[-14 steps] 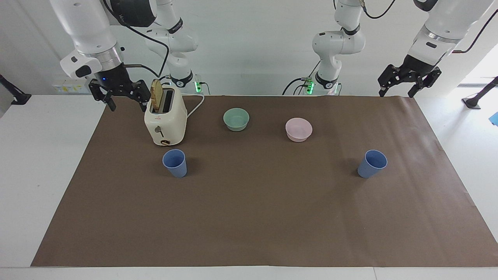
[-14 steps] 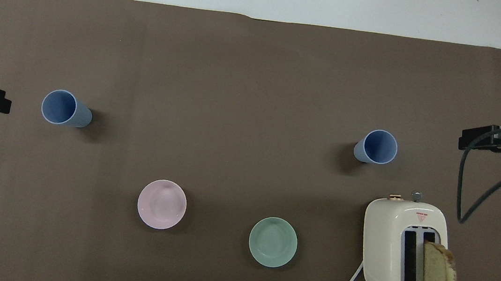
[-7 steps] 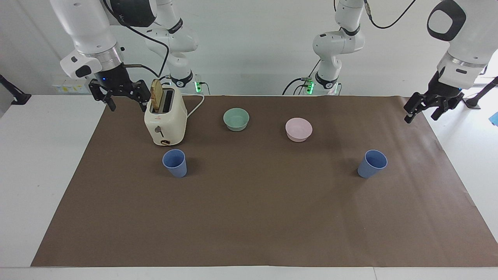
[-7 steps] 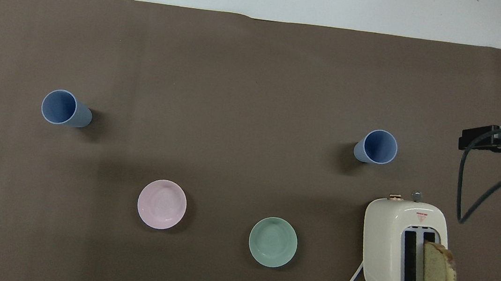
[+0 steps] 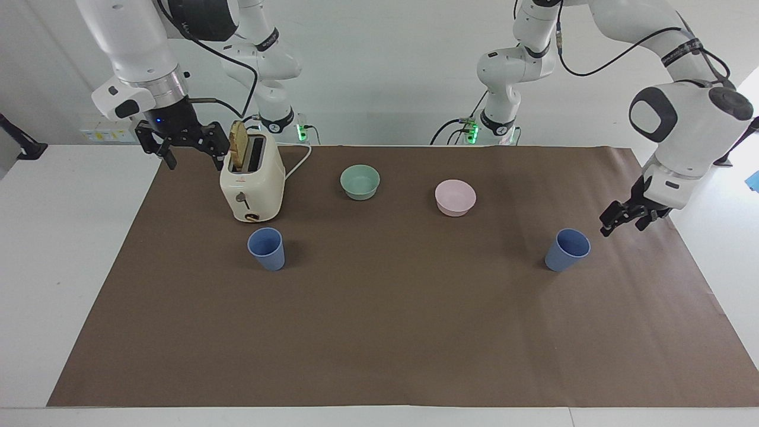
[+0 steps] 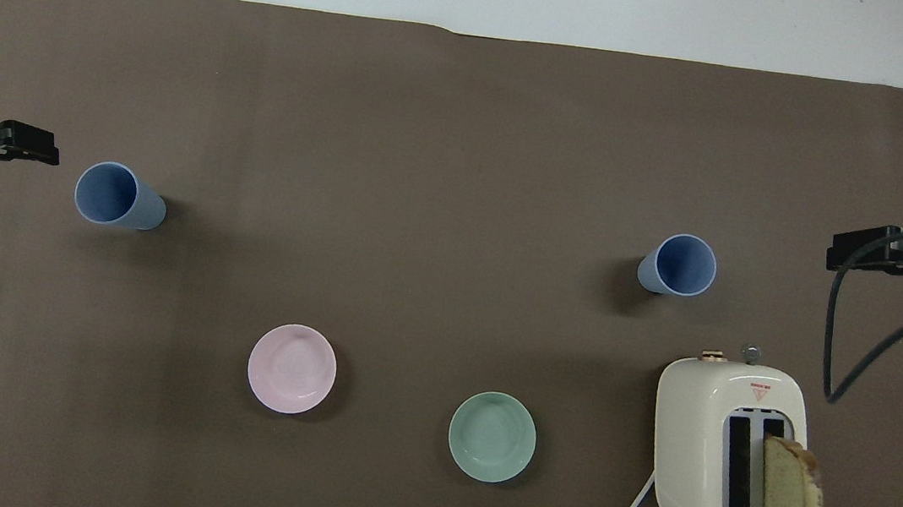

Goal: Stack blue cups with both arms
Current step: 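Reach the left gripper to the blue cup nearest it and grasp it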

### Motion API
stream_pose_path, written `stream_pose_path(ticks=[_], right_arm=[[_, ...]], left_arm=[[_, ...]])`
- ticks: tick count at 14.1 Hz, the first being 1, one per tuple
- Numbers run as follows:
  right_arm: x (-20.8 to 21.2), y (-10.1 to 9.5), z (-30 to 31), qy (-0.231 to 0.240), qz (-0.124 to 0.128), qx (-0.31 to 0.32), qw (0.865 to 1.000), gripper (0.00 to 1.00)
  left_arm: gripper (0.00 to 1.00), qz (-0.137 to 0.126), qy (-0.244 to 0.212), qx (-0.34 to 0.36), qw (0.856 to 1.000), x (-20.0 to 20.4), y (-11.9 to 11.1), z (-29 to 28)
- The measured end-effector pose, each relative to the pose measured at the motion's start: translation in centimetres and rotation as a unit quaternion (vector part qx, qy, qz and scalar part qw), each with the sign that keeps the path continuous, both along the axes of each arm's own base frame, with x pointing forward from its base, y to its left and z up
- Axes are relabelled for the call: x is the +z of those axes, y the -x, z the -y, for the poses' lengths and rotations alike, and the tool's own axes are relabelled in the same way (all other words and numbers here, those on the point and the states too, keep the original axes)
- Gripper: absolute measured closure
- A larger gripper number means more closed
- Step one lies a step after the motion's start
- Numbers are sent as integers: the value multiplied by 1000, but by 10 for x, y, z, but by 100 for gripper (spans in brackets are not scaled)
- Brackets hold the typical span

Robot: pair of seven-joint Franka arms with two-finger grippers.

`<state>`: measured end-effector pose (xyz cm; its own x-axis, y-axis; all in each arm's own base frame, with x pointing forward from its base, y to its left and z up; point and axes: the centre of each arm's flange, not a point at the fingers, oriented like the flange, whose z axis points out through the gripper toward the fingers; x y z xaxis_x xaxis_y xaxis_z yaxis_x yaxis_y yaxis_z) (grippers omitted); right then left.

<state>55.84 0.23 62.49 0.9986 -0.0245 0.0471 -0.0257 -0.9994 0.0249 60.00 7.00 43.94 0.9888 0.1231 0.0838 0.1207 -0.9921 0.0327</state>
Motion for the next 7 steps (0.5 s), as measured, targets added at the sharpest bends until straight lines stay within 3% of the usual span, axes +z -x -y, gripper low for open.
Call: stream_pose_path(ticks=[2,7], right_arm=[[0,0,0,0,0,0,1000,0],[0,0,0,0,0,0,1000,0]], left_arm=[[0,-13,2,0,1000,-27,5,4],[0,-26,4,-7,1000,-47,10,14]])
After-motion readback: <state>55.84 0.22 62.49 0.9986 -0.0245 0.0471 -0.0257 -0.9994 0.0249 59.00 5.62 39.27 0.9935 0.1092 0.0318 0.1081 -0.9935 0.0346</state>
